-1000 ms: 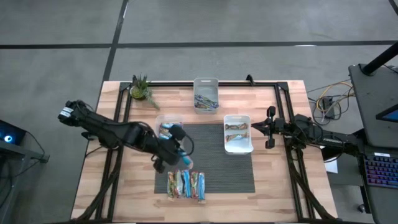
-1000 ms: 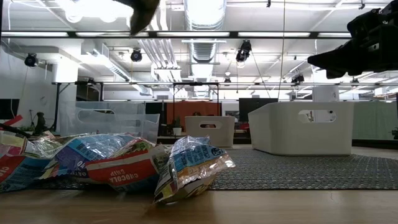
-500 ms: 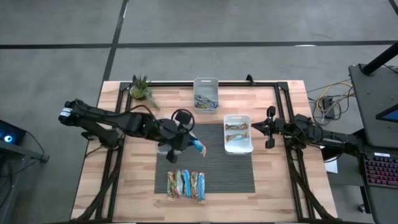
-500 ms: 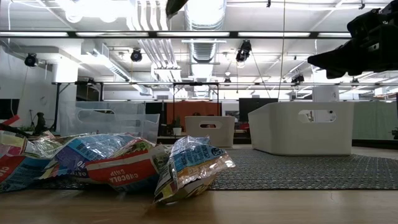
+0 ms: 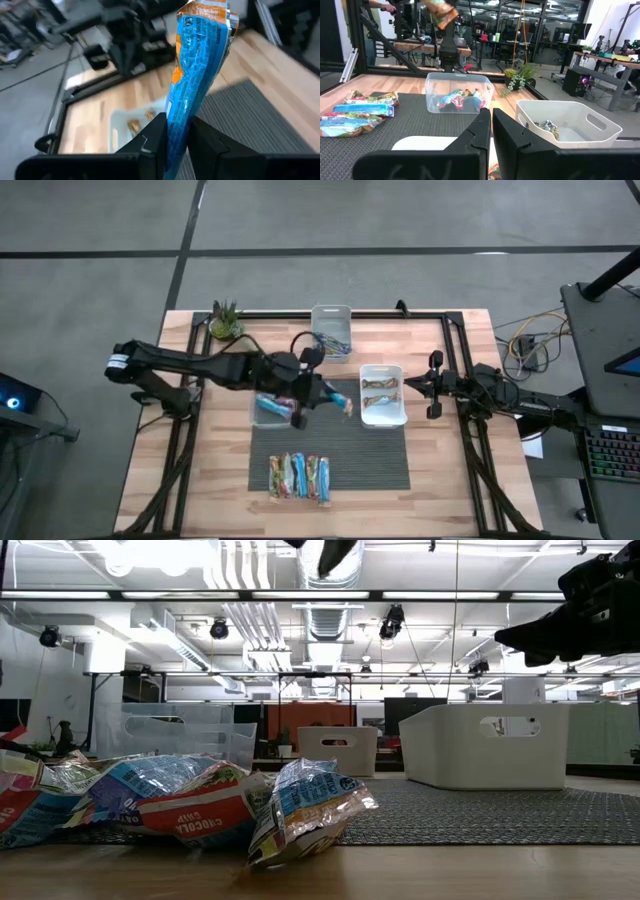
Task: Pick and place Granola Bars by type
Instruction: Put the yellow granola bar into the white bin
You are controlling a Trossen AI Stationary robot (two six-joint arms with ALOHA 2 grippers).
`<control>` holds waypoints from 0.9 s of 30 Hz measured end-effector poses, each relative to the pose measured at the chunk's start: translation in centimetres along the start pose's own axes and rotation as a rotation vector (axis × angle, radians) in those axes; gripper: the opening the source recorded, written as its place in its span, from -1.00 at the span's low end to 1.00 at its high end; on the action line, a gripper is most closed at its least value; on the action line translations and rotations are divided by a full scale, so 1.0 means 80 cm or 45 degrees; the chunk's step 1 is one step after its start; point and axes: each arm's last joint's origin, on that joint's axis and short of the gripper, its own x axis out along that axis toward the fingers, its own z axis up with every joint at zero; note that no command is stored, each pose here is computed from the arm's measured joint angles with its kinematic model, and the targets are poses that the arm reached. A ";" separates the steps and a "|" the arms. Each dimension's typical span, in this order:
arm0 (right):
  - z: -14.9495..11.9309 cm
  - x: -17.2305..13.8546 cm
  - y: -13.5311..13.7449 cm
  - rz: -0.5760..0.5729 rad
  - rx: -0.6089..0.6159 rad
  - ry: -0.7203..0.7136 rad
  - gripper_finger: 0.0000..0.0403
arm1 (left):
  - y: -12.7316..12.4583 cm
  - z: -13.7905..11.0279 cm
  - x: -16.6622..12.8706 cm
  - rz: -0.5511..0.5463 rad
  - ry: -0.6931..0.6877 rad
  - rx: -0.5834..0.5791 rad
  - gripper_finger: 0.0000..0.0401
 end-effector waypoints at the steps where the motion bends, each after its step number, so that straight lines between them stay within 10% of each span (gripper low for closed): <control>1: 0.000 0.000 0.000 0.001 -0.003 0.000 -0.96 | 0.004 0.001 0.004 0.021 -0.026 -0.024 -0.74; 11: 0.000 0.000 0.000 0.001 0.001 0.001 -0.96 | 0.043 -0.005 0.038 0.067 -0.157 -0.360 -0.74; 27: 0.000 0.000 0.000 0.001 -0.005 0.002 -0.96 | 0.072 -0.004 0.076 -0.144 -0.308 -0.357 -0.74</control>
